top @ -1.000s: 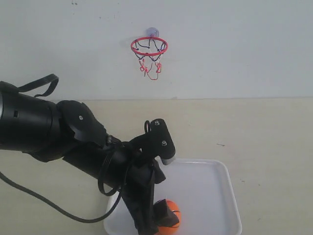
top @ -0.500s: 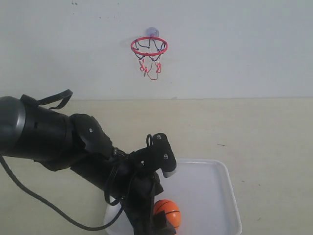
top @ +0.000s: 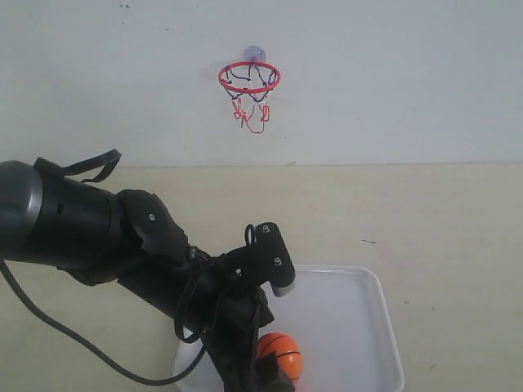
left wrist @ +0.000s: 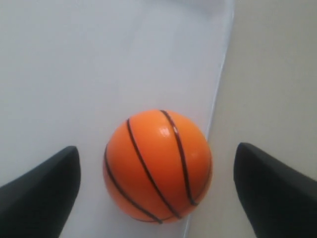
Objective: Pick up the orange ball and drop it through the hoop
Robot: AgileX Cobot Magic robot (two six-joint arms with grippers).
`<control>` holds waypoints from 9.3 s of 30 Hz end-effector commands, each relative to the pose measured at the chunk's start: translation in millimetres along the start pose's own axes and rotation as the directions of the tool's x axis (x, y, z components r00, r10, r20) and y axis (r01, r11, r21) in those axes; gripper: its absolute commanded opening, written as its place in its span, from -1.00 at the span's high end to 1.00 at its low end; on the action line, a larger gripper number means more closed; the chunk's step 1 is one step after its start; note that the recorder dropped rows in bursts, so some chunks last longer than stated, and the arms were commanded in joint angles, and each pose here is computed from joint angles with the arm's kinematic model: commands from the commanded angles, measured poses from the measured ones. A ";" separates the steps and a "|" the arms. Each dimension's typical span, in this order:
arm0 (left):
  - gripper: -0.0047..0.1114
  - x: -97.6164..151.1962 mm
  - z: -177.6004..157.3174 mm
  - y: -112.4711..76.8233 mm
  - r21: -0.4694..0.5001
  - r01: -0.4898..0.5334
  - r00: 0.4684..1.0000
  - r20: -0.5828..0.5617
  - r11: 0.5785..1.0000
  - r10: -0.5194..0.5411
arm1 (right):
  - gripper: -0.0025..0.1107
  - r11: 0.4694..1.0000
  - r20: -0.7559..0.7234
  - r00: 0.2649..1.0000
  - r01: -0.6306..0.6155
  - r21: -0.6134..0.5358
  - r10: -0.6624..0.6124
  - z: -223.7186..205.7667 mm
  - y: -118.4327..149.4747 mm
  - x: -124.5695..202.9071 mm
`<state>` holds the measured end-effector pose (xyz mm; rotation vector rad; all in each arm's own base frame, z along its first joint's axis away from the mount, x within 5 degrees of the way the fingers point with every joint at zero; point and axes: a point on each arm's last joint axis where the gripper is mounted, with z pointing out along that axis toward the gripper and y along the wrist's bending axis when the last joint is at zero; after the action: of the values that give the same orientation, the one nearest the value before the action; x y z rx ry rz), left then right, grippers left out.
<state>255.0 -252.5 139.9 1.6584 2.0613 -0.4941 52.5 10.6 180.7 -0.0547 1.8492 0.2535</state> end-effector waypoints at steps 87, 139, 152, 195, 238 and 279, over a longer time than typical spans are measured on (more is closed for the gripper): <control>0.85 -67.4 -151.4 298.1 -0.342 0.442 0.682 0.729 0.829 -0.063 | 0.96 1.000 0.020 1.000 0.012 -0.003 -0.012 -0.5 0.2 -1.9; -0.45 -63.4 -130.8 300.4 -0.175 0.428 0.556 0.825 0.887 -0.105 | 0.96 1.000 0.020 1.000 0.012 -0.003 -0.012 -0.5 0.2 -1.9; 0.85 -3.0 -183.1 287.0 0.091 0.418 0.724 0.567 0.904 -0.392 | 0.96 1.000 0.012 1.000 0.012 -0.001 -0.012 -0.5 0.1 -1.1; 0.85 69.0 -245.1 -66.8 0.292 0.508 0.517 0.649 0.810 -0.558 | 0.96 1.000 0.012 1.000 0.012 -0.001 -0.012 -0.5 0.1 -1.1; 0.85 88.0 -264.1 -185.4 -0.070 0.323 0.508 0.854 0.944 -0.111 | 0.96 1.000 0.012 1.000 0.012 -0.001 -0.012 -0.5 0.1 -1.1; 0.85 210.6 -214.6 -138.9 -0.385 0.916 0.391 0.919 0.113 -0.038 | 0.96 1.000 0.017 1.000 0.012 -0.002 -0.012 -0.5 0.2 -1.6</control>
<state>55.9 3.8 208.2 -0.2308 1.5698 -0.0920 52.5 10.6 180.8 -0.0547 1.8474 0.2539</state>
